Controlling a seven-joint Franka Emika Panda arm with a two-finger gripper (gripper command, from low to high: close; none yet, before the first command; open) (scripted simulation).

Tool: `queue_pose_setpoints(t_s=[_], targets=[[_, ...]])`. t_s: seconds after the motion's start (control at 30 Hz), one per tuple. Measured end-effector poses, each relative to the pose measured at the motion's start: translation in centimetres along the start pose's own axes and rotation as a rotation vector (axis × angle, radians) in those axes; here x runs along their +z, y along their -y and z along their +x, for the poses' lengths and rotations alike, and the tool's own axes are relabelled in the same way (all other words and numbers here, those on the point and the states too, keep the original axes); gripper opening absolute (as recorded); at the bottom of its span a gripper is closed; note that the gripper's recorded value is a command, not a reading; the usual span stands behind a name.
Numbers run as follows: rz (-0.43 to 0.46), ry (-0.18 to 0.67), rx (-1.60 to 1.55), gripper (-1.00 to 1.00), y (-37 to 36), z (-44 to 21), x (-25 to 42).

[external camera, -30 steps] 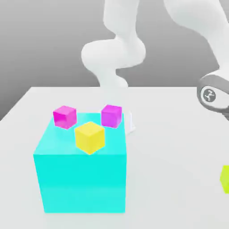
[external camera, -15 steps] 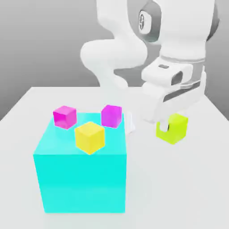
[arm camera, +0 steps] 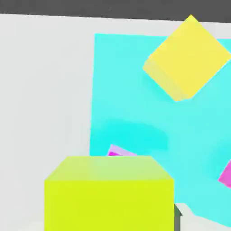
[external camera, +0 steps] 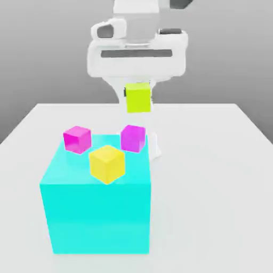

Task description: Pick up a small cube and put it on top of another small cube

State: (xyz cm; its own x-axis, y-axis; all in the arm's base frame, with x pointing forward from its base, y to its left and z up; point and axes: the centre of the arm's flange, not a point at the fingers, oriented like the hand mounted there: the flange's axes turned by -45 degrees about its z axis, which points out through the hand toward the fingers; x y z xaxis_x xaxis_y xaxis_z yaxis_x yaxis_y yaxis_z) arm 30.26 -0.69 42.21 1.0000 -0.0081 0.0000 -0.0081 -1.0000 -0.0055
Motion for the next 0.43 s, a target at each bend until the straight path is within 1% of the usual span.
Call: queue_pose_setpoints(t_s=[0.07, 0.1, 0.3, 0.43], targets=[[0.0, 0.0, 0.005, -1.0, -0.1, -0.2, 2.7], [0.0, 0.0, 0.006, 1.0, -0.1, -0.2, 3.4], [-0.003, 0.0, 0.007, 1.0, -0.1, -0.3, 3.8], [-0.005, 0.0, 0.007, 1.0, -0.1, -0.1, -0.1]])
